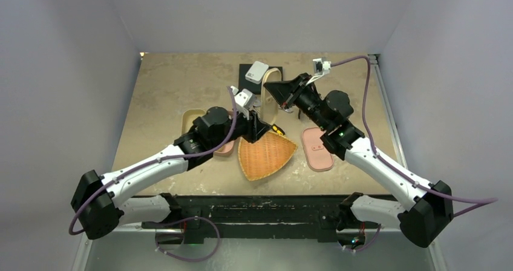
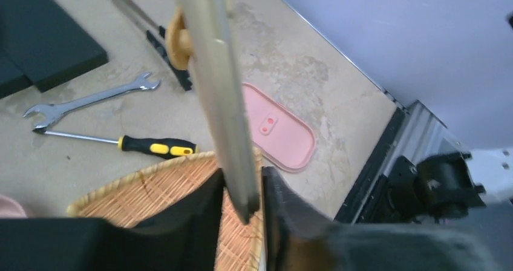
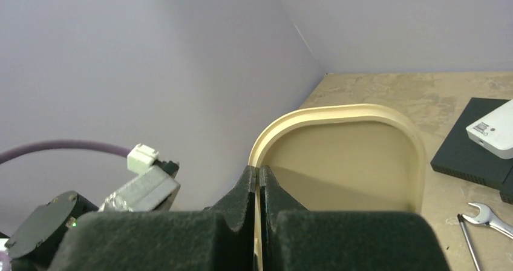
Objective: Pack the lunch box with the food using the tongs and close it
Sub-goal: Pick up the box lid from the center of the board.
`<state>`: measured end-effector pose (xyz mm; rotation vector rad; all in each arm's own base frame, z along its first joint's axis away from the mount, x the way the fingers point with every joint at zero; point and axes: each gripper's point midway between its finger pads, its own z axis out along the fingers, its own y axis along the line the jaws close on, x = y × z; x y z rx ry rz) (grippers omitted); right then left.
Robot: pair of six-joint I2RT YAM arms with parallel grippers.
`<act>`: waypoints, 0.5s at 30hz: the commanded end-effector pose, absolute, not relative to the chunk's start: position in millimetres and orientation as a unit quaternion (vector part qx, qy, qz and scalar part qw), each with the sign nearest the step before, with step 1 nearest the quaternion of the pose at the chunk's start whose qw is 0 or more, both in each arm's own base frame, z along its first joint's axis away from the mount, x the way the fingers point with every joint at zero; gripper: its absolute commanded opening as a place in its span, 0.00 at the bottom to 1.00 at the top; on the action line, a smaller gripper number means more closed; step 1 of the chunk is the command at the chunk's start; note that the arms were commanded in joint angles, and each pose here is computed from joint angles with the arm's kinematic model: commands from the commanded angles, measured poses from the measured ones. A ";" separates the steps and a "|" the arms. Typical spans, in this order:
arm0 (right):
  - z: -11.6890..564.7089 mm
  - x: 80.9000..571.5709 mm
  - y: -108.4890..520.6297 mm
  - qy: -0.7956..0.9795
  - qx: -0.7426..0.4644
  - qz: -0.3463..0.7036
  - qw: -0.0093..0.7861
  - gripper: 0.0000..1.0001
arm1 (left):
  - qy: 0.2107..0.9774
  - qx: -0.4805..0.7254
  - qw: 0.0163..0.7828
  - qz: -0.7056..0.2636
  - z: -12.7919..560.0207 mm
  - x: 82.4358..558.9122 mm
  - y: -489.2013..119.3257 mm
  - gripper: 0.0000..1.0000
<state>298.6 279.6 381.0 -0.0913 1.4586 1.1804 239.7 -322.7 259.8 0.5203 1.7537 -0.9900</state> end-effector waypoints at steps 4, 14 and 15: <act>393.4 308.6 272.9 0.614 0.008 0.506 0.605 0.00 | 0.729 0.224 0.567 -0.311 272.2 261.5 -320.1 0.00; 363.6 334.1 270.4 0.673 0.083 0.465 0.569 0.48 | 0.787 0.214 0.571 -0.096 244.0 281.8 -280.7 0.00; 363.9 335.4 272.2 0.675 0.087 0.466 0.566 0.54 | 0.789 0.211 0.571 -0.083 242.8 282.5 -277.9 0.00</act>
